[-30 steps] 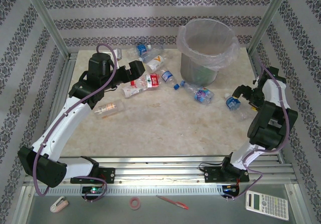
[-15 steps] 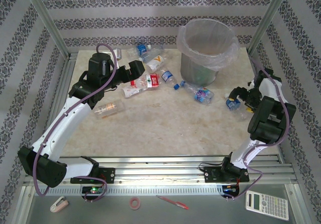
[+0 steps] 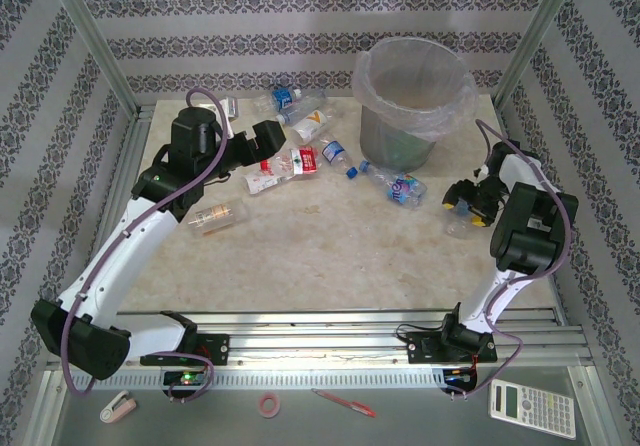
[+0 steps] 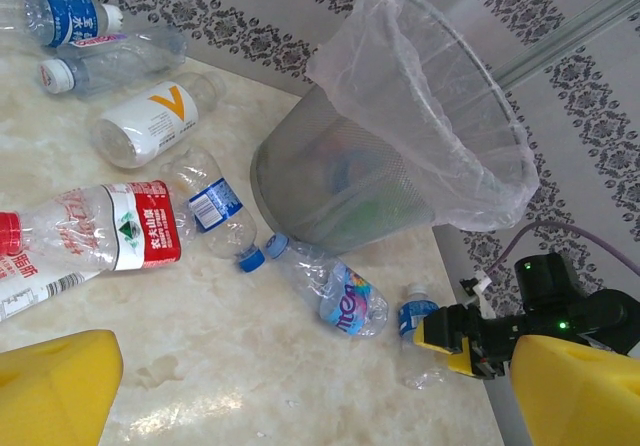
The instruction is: Throw the plastic bottles in the bin
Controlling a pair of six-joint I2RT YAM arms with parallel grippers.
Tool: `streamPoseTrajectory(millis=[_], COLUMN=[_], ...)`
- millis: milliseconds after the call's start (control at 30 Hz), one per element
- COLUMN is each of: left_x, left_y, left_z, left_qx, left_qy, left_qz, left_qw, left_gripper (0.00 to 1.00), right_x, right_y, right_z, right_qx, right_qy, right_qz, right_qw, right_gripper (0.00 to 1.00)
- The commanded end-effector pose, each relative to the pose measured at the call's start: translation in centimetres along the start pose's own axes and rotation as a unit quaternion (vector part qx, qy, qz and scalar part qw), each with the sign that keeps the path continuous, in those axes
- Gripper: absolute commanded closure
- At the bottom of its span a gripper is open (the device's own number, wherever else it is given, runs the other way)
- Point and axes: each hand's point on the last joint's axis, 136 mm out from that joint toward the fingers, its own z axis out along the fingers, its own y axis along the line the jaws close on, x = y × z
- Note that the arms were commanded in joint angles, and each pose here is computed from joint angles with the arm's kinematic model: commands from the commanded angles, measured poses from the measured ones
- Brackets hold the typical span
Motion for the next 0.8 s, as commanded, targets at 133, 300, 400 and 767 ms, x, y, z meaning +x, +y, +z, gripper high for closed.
streamPoseTrajectory(millis=[133,300,400,767], left_x=[-0.2,-0.3,-0.3,-0.5], left_y=[0.1,0.0,0.0,-0.4], left_z=[-0.4,-0.5,-0.5,0.9], left_qx=[0.000,0.001,0.002,0.011], left_qy=[-0.010,-0.011,-0.010,0.002], left_qz=[0.000,0.004,0.006,0.014], left_qw=[1.000,1.000,1.000,1.000], left_gripper=[0.00,0.00,0.00,0.00], right_x=[1.1,0.8,0.2,-1.6], right_y=[0.0,0.7,1.9,7.6], right_z=[0.8,-1.1,-3.5,-18.4], right_qx=[-0.003,-0.012,-0.033,-0.129], right_qy=[0.021,-0.004,-0.040,-0.261], right_qz=[0.016,0.016,0.011,-0.033], right_qw=[1.000,1.000,0.999,0.956], right_gripper=[0.36,0.44,0.45,0.55])
